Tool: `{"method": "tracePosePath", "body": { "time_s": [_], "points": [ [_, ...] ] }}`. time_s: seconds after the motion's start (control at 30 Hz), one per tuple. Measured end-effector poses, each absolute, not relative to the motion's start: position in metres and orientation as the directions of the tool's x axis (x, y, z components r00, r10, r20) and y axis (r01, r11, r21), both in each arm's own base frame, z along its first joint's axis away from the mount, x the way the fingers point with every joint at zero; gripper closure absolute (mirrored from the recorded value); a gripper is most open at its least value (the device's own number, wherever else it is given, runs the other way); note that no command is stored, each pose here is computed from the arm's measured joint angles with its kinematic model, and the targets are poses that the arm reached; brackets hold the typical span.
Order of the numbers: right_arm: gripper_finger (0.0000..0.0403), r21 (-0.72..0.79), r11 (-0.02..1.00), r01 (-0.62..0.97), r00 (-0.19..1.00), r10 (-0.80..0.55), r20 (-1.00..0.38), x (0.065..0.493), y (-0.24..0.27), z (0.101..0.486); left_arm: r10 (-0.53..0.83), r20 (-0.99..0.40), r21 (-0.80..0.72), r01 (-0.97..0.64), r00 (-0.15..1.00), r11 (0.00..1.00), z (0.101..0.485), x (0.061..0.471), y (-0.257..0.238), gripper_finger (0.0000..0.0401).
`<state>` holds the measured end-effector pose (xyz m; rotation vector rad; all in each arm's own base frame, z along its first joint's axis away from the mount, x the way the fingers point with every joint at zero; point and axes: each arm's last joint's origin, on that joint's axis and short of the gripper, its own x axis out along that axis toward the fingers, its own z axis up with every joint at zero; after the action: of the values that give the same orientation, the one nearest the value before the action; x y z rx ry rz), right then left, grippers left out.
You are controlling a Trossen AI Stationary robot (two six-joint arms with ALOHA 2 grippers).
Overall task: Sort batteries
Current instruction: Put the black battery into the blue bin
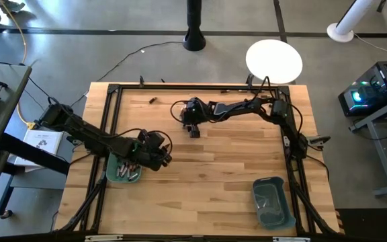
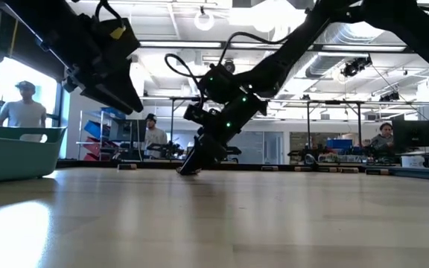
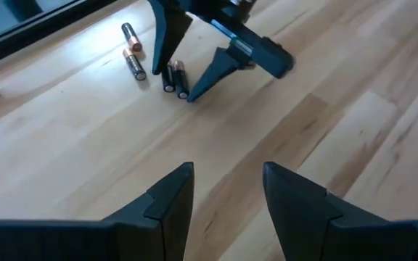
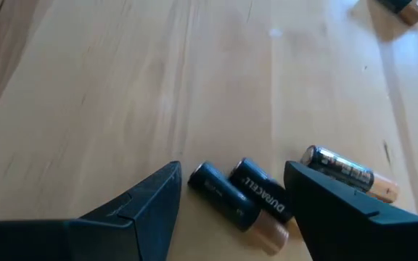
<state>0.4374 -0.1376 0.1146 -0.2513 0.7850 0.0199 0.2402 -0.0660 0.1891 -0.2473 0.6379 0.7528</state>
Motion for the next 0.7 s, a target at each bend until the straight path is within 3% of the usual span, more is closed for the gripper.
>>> {"method": "tracePosePath", "body": {
  "time_s": [0.7],
  "points": [
    [0.0163, -0.052, 0.985, -0.162, 0.464, 0.029, -0.885, 0.429, -0.129, 0.128, 0.551, -0.617, 0.01, -0.694, 0.562, 0.72, 0.189, 0.24, -0.069, 0.0245]
  ]
}}
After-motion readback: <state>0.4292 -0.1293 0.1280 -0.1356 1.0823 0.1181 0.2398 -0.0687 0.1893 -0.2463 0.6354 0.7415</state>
